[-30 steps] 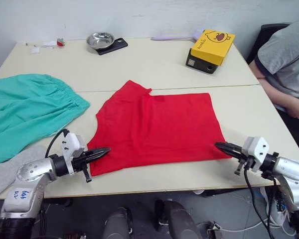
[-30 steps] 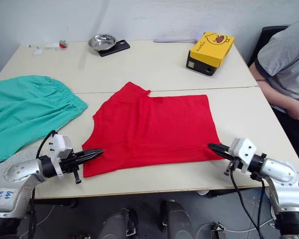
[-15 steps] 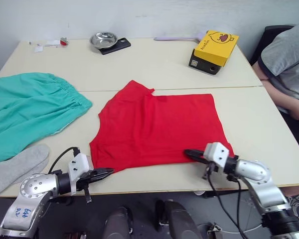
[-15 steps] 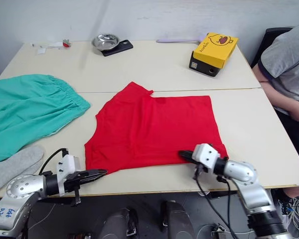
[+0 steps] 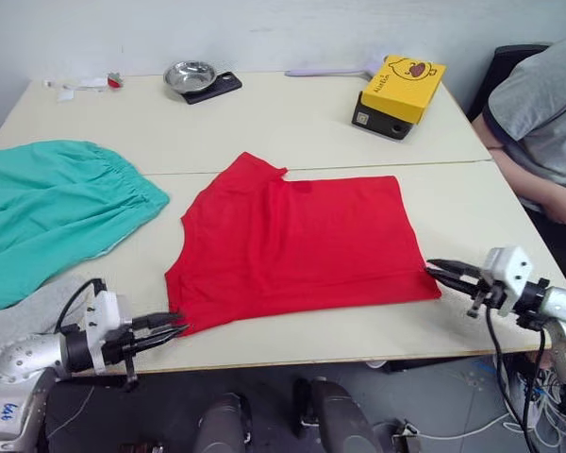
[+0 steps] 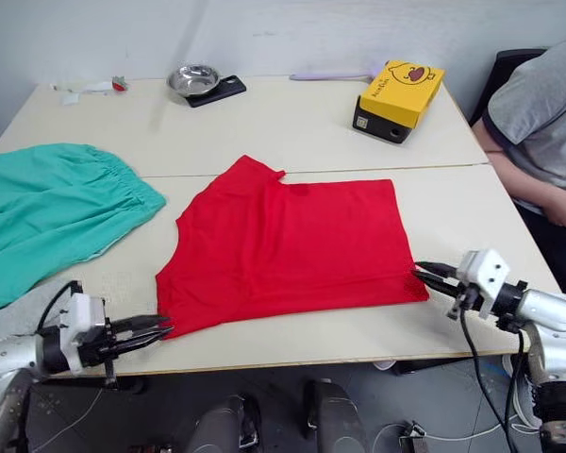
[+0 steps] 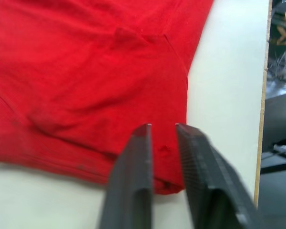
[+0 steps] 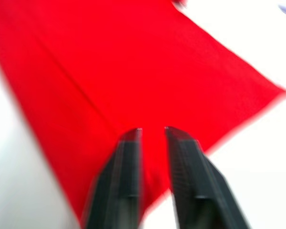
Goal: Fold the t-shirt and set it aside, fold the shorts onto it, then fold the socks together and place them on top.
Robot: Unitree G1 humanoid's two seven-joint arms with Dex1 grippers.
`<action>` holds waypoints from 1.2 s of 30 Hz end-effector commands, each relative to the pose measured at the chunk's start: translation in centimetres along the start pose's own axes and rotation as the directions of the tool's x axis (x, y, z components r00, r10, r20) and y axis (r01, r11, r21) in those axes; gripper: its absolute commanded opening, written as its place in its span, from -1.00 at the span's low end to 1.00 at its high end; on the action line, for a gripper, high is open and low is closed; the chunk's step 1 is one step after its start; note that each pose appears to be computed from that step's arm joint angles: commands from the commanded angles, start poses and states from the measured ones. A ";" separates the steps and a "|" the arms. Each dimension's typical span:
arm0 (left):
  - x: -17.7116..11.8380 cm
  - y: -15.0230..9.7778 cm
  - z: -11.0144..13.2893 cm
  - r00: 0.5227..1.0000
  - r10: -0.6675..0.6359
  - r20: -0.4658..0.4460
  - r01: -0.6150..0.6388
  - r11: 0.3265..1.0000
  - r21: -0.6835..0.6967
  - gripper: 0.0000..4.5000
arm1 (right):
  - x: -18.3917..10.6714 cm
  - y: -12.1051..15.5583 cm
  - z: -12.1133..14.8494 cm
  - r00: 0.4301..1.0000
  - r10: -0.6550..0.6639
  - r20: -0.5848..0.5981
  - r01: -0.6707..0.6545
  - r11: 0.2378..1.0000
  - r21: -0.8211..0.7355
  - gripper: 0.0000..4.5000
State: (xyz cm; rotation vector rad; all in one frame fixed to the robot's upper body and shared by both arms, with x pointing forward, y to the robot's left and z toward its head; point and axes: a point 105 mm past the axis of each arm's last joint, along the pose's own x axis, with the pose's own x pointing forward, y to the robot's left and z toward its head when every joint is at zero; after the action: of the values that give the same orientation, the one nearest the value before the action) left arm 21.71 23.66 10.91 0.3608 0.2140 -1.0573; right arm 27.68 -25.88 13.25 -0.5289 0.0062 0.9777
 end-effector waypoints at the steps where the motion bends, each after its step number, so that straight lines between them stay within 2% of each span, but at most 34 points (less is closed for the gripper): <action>1: -0.3 -0.5 0.3 0.998 -0.037 -0.049 0.039 0.998 0.047 0.06 | -0.3 1.2 1.4 0.991 0.131 -0.018 -0.132 0.989 -0.069 0.02; 6: 1.4 -0.9 -0.3 0.994 -0.041 -0.099 0.053 0.991 0.125 0.79 | 0.4 2.8 0.3 0.971 0.214 -0.105 -0.225 0.969 -0.104 0.82; 10: 2.6 -0.7 -0.7 0.992 -0.013 -0.127 0.032 0.989 0.144 0.79 | 1.3 2.8 -0.2 0.976 0.183 -0.115 -0.195 0.975 -0.104 0.82; 15: 3.5 -1.4 -1.4 0.986 -0.033 -0.163 0.056 0.988 0.142 0.79 | 1.6 2.9 -1.5 0.964 0.183 -0.193 -0.207 0.972 -0.112 0.82; 18: 3.5 -0.4 -1.7 0.985 0.021 -0.173 0.002 0.991 0.133 0.80 | 1.7 2.4 -2.3 0.964 0.149 -0.221 -0.178 0.977 -0.116 0.42; 21: 3.6 0.0 -1.7 0.981 0.036 -0.191 -0.009 0.990 0.140 0.56 | 1.7 2.1 -3.0 0.960 0.136 -0.246 -0.168 0.979 -0.117 -0.02; 27: 3.1 0.4 -2.5 0.965 0.028 -0.260 0.004 0.993 0.122 -0.28 | 1.7 1.7 -3.6 0.957 0.119 -0.266 -0.152 0.982 -0.109 -0.95; 28: 3.0 0.2 -2.7 0.962 0.016 -0.273 0.017 0.993 0.118 -0.39 | 1.7 1.8 -3.6 0.957 0.125 -0.263 -0.157 0.982 -0.104 -1.00; 32: 2.9 -1.0 -2.4 0.967 -0.055 -0.249 0.069 0.996 0.049 -0.97 | 1.4 3.1 -3.3 0.950 0.208 -0.235 -0.226 0.973 -0.054 -1.00; 36: 2.0 -3.0 -2.3 0.956 -0.154 -0.250 0.155 0.988 -0.015 -0.99 | 0.3 5.2 -2.8 0.930 0.306 -0.203 -0.312 0.950 0.001 -1.00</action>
State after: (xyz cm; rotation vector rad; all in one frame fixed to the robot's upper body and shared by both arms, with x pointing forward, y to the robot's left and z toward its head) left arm 21.36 21.76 8.21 0.5290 0.4147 -1.1107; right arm 25.51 -24.49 8.78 -0.6761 0.2247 1.1697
